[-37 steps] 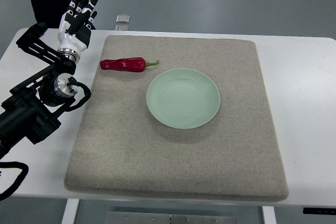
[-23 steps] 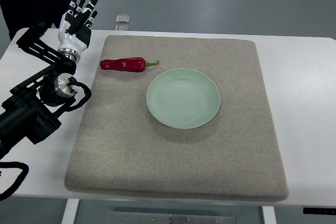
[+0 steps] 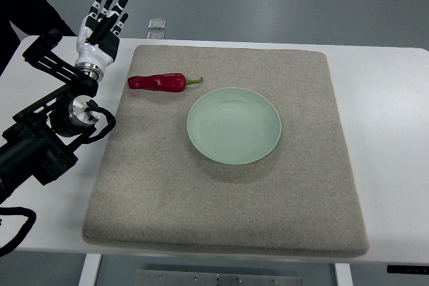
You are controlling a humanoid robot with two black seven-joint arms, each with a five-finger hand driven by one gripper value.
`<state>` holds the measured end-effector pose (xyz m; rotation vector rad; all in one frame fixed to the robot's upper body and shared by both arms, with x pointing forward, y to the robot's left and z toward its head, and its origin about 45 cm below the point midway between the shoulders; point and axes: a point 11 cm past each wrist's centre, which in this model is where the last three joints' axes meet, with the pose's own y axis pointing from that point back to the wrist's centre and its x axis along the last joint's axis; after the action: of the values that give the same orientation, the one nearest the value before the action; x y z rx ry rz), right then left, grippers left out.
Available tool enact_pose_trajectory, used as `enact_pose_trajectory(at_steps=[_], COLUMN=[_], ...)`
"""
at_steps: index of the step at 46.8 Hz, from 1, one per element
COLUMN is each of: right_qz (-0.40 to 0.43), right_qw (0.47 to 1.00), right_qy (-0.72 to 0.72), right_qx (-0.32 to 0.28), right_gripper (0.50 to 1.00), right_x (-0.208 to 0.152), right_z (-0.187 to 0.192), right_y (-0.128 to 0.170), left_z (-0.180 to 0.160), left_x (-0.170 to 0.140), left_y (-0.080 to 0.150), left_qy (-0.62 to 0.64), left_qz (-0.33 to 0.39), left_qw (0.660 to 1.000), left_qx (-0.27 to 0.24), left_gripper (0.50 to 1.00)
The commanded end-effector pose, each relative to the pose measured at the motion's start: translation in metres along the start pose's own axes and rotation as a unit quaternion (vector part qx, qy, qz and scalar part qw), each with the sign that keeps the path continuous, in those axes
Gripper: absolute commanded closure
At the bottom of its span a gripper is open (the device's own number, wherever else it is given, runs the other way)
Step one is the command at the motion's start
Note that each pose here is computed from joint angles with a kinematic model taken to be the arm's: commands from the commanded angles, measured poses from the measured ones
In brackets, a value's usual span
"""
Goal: Place red pepper on plate with left hand
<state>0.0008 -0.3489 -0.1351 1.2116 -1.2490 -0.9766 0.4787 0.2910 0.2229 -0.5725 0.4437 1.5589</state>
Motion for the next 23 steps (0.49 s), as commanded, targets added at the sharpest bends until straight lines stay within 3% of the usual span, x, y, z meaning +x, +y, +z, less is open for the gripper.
enact_pose_trajectory(at_steps=[1,23], right_qz=[0.000,0.000], right_qw=[1.000,1.000], right_qy=[0.000,0.000], right_qx=[0.000,0.000], right_gripper=[0.572,0.572], right_x=[-0.0001,-0.0001], right_z=[-0.0001,-0.0001], right_y=[0.0000,0.0000], left_z=[-0.0041,-0.0101], left_x=[0.0015,-0.0035], left_y=[0.0012,0.0029], left_qy=[-0.007,-0.011], left_qz=[0.000,-0.009], left_qw=[1.000,1.000], left_qx=[0.006,0.015], left_gripper=[0.506,0.504])
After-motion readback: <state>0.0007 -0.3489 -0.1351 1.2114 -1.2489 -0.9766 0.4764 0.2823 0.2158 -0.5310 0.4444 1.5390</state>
